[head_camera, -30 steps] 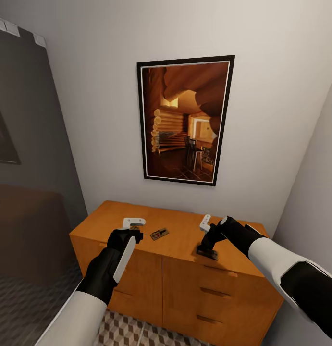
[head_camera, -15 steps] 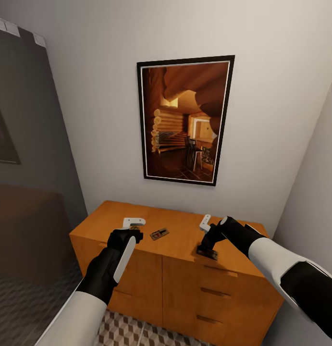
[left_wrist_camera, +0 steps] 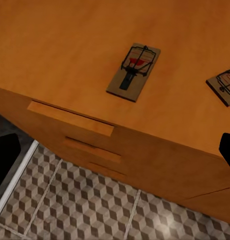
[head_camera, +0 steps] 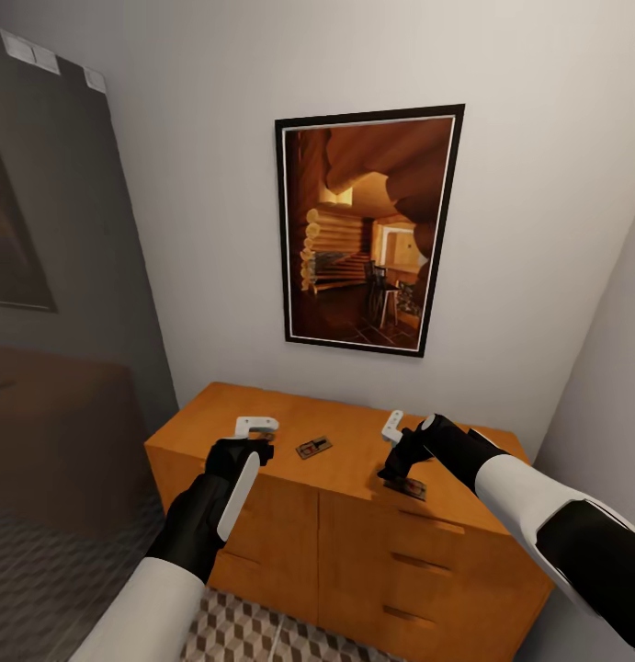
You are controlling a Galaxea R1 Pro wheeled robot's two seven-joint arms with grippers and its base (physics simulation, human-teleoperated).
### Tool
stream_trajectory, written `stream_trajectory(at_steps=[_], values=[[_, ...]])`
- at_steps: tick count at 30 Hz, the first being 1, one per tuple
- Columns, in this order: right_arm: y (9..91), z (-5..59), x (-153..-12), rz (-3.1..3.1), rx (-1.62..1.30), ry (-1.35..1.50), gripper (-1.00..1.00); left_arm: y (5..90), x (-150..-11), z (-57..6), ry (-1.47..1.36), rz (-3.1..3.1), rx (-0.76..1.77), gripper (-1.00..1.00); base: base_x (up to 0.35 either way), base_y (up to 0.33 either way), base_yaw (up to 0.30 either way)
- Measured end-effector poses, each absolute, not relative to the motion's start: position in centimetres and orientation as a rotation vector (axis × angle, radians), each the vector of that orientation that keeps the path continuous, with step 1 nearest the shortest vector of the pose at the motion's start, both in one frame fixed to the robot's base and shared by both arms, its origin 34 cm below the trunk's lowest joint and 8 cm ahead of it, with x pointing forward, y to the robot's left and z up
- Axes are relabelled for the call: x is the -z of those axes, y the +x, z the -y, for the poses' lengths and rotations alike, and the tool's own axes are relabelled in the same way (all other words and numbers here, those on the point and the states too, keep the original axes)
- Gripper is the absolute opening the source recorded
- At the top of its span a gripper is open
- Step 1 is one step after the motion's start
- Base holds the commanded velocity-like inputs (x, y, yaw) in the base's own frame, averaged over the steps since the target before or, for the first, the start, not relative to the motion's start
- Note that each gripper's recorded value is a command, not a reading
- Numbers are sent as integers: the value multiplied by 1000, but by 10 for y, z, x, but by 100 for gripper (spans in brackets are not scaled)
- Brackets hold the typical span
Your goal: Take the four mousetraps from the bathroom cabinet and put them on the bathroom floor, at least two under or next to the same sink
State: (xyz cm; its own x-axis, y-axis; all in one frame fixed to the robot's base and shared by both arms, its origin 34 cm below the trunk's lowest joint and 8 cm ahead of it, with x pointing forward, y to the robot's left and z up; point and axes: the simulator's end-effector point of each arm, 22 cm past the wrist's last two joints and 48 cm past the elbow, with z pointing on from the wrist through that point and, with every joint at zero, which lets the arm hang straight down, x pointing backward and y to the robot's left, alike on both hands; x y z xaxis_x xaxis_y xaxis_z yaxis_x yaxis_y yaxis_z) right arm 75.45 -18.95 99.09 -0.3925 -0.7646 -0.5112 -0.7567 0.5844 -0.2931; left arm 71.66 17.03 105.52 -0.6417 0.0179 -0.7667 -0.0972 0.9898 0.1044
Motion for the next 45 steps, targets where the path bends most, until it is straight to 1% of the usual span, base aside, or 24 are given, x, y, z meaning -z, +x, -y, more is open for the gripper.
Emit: stream_trajectory(at_steps=[22,31,45], values=[[755,190,-991,-2204,17,-1203,100,717,-1055,-170,-55,-2262,-171,100,0,-1,7],[755,189,-991,-2204,17,-1204,100,717,-1055,-170,-55,-2262,-171,100,0,-118,0],[755,190,-991,-2203,18,-1203,100,717,-1055,-170,-55,-2262,-171,100,0,-13,0]])
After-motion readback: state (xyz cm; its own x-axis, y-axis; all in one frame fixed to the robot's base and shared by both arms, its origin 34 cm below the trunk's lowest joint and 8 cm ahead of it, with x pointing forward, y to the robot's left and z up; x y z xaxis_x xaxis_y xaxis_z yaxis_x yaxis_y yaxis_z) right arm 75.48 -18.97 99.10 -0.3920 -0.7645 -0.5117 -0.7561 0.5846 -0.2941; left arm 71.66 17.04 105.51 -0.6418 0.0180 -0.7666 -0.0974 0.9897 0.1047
